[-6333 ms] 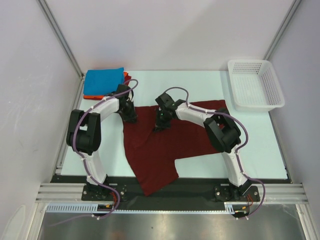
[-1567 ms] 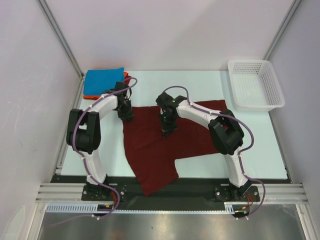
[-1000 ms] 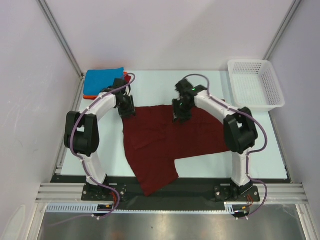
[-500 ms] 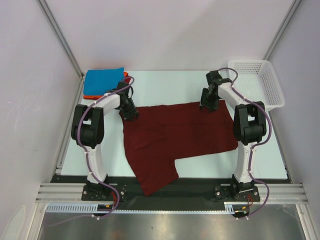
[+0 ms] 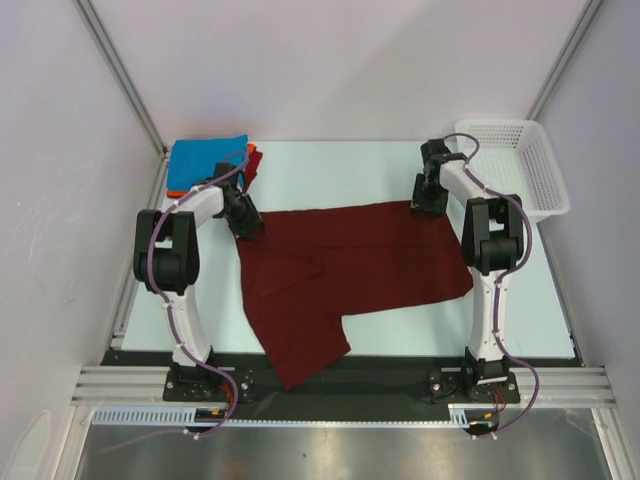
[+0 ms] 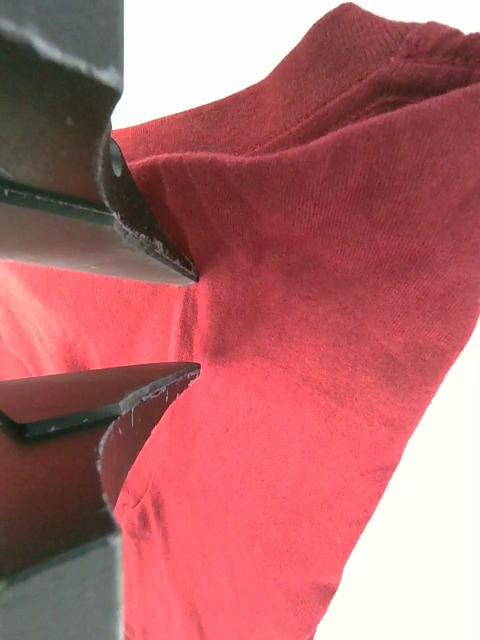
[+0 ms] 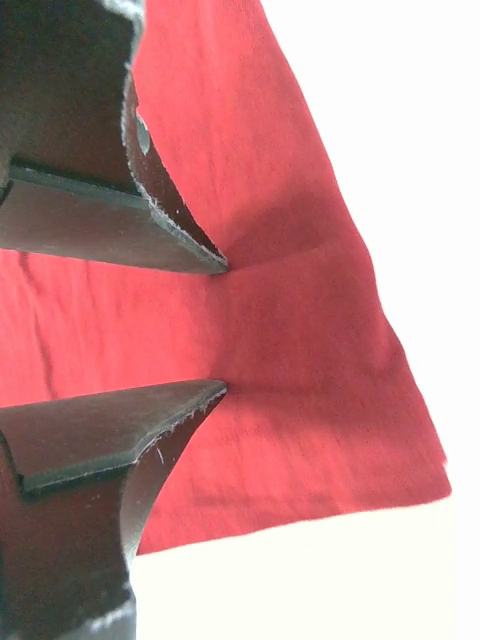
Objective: Fold and stack the t-shirts
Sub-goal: Fold the tshirt
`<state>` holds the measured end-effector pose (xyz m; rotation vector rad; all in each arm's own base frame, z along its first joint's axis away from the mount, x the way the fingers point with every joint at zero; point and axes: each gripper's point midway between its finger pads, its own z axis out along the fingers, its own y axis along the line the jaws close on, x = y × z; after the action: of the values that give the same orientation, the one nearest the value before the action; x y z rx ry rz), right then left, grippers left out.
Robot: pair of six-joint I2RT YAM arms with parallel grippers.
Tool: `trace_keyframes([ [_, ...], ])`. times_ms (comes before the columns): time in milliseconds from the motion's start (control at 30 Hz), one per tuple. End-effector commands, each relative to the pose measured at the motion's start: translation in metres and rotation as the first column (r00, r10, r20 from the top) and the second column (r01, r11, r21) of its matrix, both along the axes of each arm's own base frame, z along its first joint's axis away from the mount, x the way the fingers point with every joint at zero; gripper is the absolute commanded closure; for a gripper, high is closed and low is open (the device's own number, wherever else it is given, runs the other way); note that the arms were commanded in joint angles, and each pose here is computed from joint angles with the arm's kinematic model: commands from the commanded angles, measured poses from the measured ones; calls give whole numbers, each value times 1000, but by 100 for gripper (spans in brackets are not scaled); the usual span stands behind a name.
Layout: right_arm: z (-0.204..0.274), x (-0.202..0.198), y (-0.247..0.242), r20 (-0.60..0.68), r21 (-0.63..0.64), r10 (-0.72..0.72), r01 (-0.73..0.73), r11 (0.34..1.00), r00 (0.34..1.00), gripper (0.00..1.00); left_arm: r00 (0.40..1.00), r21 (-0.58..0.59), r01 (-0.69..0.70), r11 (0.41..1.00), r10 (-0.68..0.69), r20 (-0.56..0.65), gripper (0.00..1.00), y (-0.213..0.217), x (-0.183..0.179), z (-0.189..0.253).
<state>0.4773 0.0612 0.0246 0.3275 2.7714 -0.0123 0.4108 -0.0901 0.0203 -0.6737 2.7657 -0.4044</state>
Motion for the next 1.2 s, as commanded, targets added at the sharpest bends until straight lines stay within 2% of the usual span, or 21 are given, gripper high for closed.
trace_keyframes([
  [0, 18, 17, 0, 51, -26, 27, -26, 999, 998, 48, 999, 163, -5, 987, 10, -30, 53, 50, -2, -14],
  [133, 41, 21, 1, 75, -21, 27, -26, 999, 997, 46, 999, 164, 21, 986, -28, 39, 43, 49, 12, 11],
  [267, 70, -2, -1, 61, -35, 6, -4, 999, 998, 41, 995, 152, 1, 988, -16, 98, 29, 45, 10, 45],
  [333, 95, -15, -2, 90, -28, 0, 2, 1000, 996, 36, 989, 180, -10, 984, -16, 144, 26, 46, 6, 71],
  [400, 89, -39, -1, 51, 4, -7, 7, 1000, 999, 36, 990, 219, -34, 975, 3, 143, 24, 50, -6, 85],
  [433, 109, -48, 1, 95, 22, -8, 6, 1000, 995, 35, 988, 230, -32, 973, -5, 156, 24, 47, -12, 94],
  [467, 95, -67, 0, 46, 26, -4, 3, 1000, 999, 35, 986, 238, -35, 971, -5, 167, 24, 46, -26, 106],
  [533, 110, -89, 4, 68, 58, 5, -9, 998, 998, 35, 982, 251, -30, 968, -18, 187, 26, 35, -46, 119],
  [600, 99, -118, 4, 22, 69, 10, -12, 998, 1000, 37, 973, 238, -3, 971, -52, 225, 30, 16, -79, 133],
  [667, 109, -135, 12, 48, 126, 33, -39, 991, 998, 39, 965, 208, 20, 978, -73, 251, 40, 4, -116, 135],
  [733, 101, -156, 15, 22, 144, 50, -53, 988, 999, 40, 967, 150, 48, 988, -83, 242, 52, -18, -147, 129],
  [767, 108, -162, 19, 52, 152, 66, -73, 986, 997, 40, 976, 139, 71, 988, -98, 196, 54, -22, -170, 111],
  [833, 103, -174, 22, 48, 161, 85, -92, 983, 995, 40, 966, 106, 113, 988, -134, 219, 58, -39, -201, 112],
  [900, 104, -180, 25, 57, 162, 96, -104, 981, 994, 40, 965, 94, 160, 983, -175, 194, 59, -48, -234, 97],
  [1033, 85, -186, 17, 16, 146, 78, -79, 986, 997, 41, 965, 113, 223, 968, -236, 114, 51, -54, -273, 72],
  [1133, 82, -173, 13, 28, 134, 65, -68, 989, 997, 41, 961, 116, 225, 967, -240, 139, 52, -59, -270, 76],
  [1167, 91, -157, 12, 78, 126, 67, -76, 989, 995, 42, 953, 100, 226, 969, -241, 183, 52, -66, -261, 88],
])
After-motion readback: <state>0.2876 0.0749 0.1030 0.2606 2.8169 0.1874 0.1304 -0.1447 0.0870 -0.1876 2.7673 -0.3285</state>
